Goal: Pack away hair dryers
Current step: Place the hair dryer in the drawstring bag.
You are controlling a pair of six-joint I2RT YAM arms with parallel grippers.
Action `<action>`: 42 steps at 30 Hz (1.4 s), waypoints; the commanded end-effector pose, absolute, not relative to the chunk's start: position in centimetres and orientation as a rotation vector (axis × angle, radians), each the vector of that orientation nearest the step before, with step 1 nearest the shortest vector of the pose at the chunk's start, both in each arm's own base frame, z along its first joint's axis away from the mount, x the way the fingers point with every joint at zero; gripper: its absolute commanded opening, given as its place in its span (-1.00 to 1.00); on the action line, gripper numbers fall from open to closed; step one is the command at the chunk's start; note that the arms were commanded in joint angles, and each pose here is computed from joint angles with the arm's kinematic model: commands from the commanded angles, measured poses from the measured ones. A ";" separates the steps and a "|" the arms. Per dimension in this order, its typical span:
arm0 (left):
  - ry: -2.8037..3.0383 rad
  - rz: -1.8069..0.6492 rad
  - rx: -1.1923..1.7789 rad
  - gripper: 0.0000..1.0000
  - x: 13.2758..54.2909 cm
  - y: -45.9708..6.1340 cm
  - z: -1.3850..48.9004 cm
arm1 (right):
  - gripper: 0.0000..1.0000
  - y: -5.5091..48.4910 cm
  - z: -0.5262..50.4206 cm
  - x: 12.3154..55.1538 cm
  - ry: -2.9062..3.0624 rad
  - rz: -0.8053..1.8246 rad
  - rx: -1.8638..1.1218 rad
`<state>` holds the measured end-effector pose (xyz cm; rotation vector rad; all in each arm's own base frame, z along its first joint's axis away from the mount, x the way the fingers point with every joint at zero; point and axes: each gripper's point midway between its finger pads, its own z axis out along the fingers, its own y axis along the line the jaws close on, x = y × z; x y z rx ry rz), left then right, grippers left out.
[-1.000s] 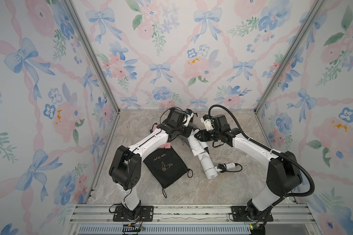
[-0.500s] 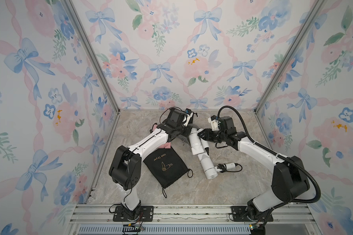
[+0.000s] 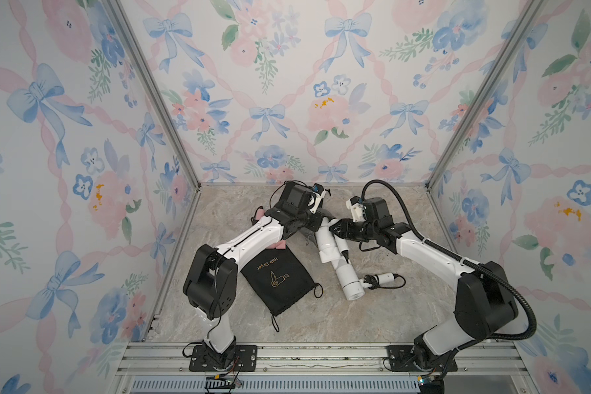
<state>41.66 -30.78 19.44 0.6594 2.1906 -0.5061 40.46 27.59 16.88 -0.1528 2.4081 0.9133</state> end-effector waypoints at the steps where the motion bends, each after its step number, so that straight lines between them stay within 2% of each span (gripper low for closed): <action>1: 2.176 -0.541 0.685 -0.86 41.2 -31.5 20.1 | -0.31 28.7 18.6 40.5 2.367 0.839 -0.286; 9: 2.165 -0.576 0.690 -0.85 41.4 -32.2 20.7 | -0.31 29.8 17.6 39.2 2.411 0.737 -0.414; 21: 2.123 -0.634 0.738 -0.85 39.5 -32.9 22.4 | -0.31 29.7 16.4 41.0 2.431 0.743 -0.408; 32: 2.156 -0.573 0.690 -0.85 38.5 -30.3 21.5 | -0.31 26.0 19.9 43.9 2.273 1.030 -0.113; 42: 2.227 -0.524 0.677 -0.85 38.0 -29.5 18.6 | -0.31 24.5 22.0 45.7 2.120 1.294 0.145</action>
